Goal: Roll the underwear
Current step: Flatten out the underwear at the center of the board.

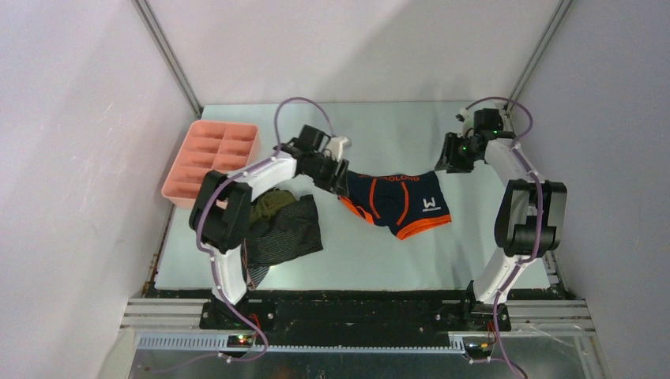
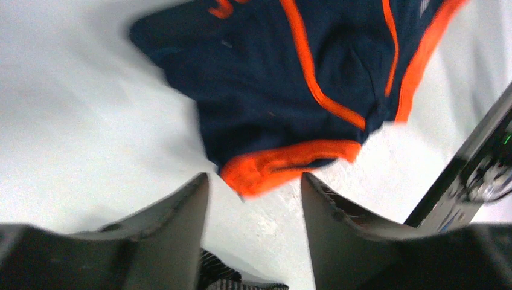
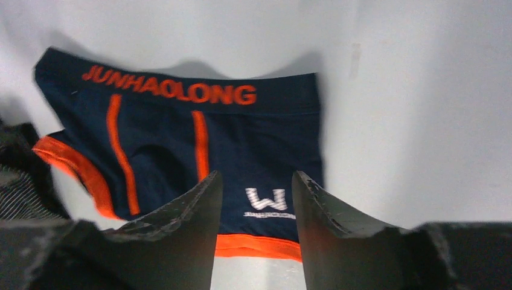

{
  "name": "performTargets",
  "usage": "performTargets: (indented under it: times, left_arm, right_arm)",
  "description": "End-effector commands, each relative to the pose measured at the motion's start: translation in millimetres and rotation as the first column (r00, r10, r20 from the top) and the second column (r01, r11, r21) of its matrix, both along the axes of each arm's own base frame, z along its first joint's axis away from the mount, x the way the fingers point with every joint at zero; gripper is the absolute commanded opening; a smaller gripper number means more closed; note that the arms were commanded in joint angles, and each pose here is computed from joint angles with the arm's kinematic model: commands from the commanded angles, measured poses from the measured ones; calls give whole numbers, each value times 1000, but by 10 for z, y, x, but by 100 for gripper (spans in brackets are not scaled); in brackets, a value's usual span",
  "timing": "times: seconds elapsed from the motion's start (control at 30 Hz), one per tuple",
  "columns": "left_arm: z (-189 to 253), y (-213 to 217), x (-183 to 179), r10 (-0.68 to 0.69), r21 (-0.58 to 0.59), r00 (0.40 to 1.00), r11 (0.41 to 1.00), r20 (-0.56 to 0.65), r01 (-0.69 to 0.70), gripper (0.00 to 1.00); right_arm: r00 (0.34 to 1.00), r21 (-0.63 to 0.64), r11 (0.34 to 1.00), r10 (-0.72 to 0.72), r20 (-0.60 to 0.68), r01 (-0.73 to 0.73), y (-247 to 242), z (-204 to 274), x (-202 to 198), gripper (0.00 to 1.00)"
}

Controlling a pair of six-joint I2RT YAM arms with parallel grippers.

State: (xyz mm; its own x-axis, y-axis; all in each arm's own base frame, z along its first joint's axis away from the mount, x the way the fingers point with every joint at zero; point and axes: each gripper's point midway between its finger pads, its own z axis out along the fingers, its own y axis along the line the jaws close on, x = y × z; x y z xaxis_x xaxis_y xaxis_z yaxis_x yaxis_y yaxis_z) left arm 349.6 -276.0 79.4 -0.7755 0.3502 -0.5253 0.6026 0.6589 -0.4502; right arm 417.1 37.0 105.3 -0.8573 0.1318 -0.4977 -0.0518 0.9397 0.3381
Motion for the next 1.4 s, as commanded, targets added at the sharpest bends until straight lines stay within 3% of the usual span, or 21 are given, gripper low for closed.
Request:
performTargets:
  times: [0.0,0.1,0.33,0.57,0.8,1.1,1.27,1.33,1.37]
  left_arm:
    - [366,192,584,257,-74,966,964,1,-256,67]
    - [174,197,813,350,-58,935,934,-61,-353,73]
    - [-181,42,1158,455,-75,875,878,-166,-472,72]
    - [-584,-31,1190,482,-53,833,857,-269,-513,61]
    - [-607,-132,1183,459,-87,835,859,-302,-504,48]
    - [-583,-110,1003,420,-89,840,876,-343,-475,39]
    - [-594,-241,911,351,-137,858,894,-376,-426,21]
    - [-556,-293,900,325,-164,868,898,-376,-407,12]
    - [-524,-309,915,317,-178,874,899,-368,-401,5]
  right_arm:
    - [999,-7,1000,15,49,-15,45,62,78,54]
    - [999,-1,999,36,16,-36,59,-101,192,55]
    - [996,-43,995,87,-28,-88,40,-422,477,60]
    - [993,-74,991,105,-44,-108,27,-587,590,56]
    - [991,-69,992,104,-83,-110,30,-700,599,49]
    - [988,-52,992,105,-115,-111,27,-720,409,52]
    - [983,-53,991,118,-139,-126,25,-846,334,42]
    - [983,-52,990,125,-134,-133,32,-856,361,31]
    - [983,-45,989,135,-128,-141,52,-848,377,17]
